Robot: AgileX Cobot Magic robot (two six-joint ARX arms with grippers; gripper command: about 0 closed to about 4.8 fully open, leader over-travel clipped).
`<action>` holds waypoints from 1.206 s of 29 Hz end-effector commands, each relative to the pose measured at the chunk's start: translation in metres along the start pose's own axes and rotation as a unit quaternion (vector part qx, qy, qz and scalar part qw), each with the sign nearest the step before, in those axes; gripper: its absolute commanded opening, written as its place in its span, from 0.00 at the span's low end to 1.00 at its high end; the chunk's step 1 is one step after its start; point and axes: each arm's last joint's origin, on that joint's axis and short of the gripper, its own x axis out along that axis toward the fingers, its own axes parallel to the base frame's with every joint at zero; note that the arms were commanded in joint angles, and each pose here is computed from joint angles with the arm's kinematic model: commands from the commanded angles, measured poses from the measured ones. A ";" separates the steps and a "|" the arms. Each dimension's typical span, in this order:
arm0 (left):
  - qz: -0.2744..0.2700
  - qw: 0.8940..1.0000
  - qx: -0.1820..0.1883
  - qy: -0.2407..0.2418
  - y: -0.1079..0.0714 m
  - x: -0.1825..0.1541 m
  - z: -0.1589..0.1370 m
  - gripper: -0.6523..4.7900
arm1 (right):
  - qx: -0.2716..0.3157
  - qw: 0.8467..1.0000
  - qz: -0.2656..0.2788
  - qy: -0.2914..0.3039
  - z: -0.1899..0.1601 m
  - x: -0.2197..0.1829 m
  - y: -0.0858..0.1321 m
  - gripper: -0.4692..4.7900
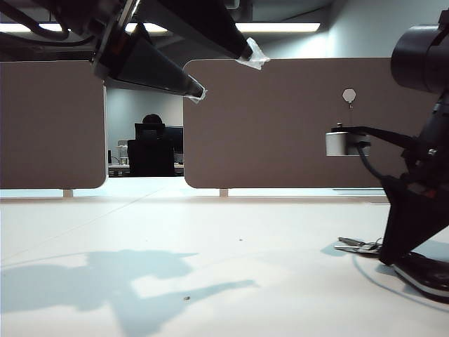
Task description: Hang the bunch of keys on the hook.
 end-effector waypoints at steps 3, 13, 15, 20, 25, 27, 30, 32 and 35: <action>0.000 1.000 0.012 0.000 0.000 -0.001 0.001 1.00 | 0.004 1.000 -0.009 0.030 -0.005 0.003 0.001 0.07; 0.000 1.000 0.012 -0.001 0.000 -0.001 0.001 1.00 | -0.004 1.000 -0.022 0.005 0.000 -0.008 0.002 0.08; 0.000 1.000 0.012 -0.001 0.000 -0.001 0.001 1.00 | -0.008 0.999 -0.031 -0.012 0.003 -0.018 0.003 0.08; 0.000 1.000 0.012 -0.001 0.000 -0.001 0.001 1.00 | -0.016 0.998 -0.032 -0.060 0.009 -0.036 0.006 0.08; 0.000 1.000 0.012 -0.001 0.000 -0.001 0.001 1.00 | -0.014 0.991 -0.004 -0.130 0.014 -0.059 0.013 0.08; 0.004 1.000 0.012 -0.001 0.000 -0.001 0.001 1.00 | -0.015 0.988 0.017 -0.153 0.015 -0.064 0.016 0.08; 0.003 1.000 0.012 0.000 0.000 -0.001 0.001 1.00 | -0.013 0.988 0.042 -0.150 0.014 -0.061 0.017 0.08; 0.011 1.000 0.012 0.000 0.000 -0.001 0.001 1.00 | -0.009 0.989 0.042 -0.140 0.014 -0.056 0.015 0.08; 0.012 1.000 0.012 0.000 0.000 -0.001 0.001 1.00 | -0.001 0.992 0.052 -0.116 0.013 -0.043 0.012 0.08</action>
